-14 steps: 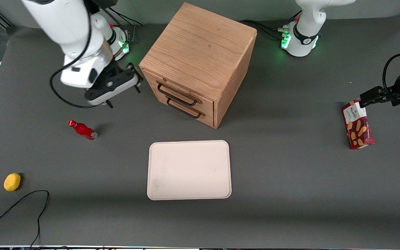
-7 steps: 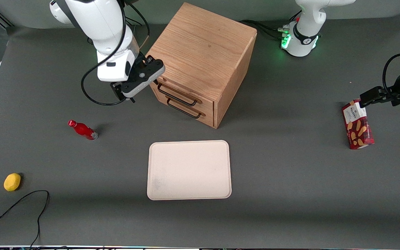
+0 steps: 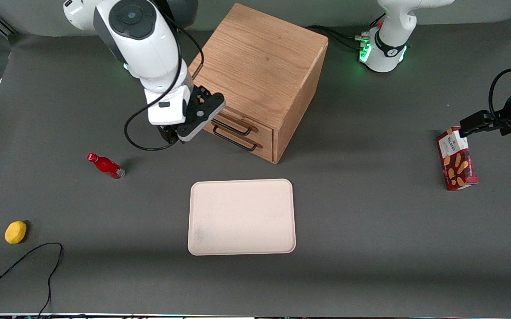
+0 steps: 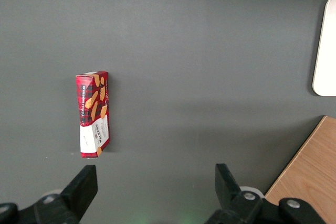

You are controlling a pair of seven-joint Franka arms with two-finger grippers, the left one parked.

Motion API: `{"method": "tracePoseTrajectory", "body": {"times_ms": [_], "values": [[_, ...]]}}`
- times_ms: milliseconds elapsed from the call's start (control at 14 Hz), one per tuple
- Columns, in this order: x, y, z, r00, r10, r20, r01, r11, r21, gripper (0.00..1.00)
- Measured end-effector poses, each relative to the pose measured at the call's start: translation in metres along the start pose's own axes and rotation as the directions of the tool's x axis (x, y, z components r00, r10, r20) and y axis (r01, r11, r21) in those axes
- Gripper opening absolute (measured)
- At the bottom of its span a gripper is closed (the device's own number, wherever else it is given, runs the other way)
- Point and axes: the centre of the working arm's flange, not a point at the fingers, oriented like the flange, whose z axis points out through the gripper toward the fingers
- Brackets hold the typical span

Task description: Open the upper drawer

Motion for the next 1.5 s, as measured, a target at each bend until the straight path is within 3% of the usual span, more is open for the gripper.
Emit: {"method": "tracePoseTrajectory", "body": {"times_ms": [357,714,1071,1500], "values": [[0.0071,-0.0086,-0.0066,0.999,-0.035,0.002,0.035,0.999,0.005,1.0],[0.0067,-0.008,-0.0072,0.988,-0.152,0.003,0.152,0.988,0.006,1.0],[0.0071,-0.0118,-0.0075,0.976,-0.217,-0.031,0.219,0.971,0.093,1.0],[0.0052,-0.007,-0.0098,0.97,-0.24,-0.035,0.242,0.964,0.108,1.0]]}}
